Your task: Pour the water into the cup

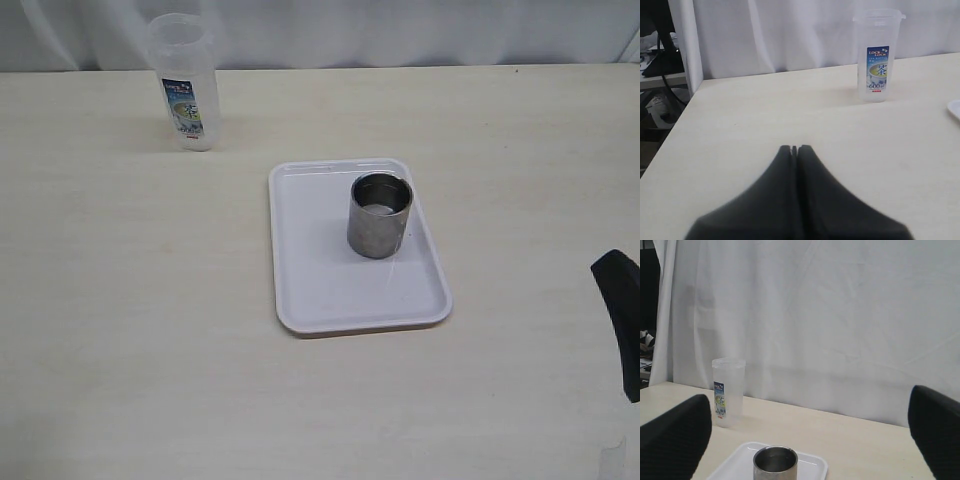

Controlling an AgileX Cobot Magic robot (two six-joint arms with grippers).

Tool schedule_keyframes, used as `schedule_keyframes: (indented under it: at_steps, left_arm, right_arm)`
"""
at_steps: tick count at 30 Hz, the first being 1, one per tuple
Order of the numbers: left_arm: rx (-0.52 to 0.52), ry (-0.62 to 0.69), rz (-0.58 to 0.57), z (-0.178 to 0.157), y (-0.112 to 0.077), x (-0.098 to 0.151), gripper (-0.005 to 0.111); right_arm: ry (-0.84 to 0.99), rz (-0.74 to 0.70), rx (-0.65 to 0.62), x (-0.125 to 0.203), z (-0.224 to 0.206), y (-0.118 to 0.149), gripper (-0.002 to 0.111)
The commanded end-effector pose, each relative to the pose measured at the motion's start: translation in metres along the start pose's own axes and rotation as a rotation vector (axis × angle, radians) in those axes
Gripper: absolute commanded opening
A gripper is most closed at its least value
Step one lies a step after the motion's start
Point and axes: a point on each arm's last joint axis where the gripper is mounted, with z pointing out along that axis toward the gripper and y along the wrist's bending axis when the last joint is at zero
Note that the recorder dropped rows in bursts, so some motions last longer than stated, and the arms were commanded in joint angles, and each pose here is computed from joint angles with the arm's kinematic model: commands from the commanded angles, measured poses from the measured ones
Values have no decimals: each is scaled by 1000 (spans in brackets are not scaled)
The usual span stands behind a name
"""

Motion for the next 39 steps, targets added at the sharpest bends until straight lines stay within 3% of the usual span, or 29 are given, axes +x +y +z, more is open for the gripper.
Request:
schedule_keyframes:
  at_steps: [1,26,33,39]
  left_arm:
    - [-5,-1,-6,0,0,1,0]
    - [-10,10,10,0,1,2,0]
    - [-10,10,10,0,1,2,0]
    - [-10,10,10,0,1,2,0]
  right_arm:
    - [0,1,3,1,0,0,110]
    - [-10,13,8,0,0,-1,110]
    - [-183,-26,222,-16,-4,-20,110]
    - [35,-136,279,2,-4,-25,110]
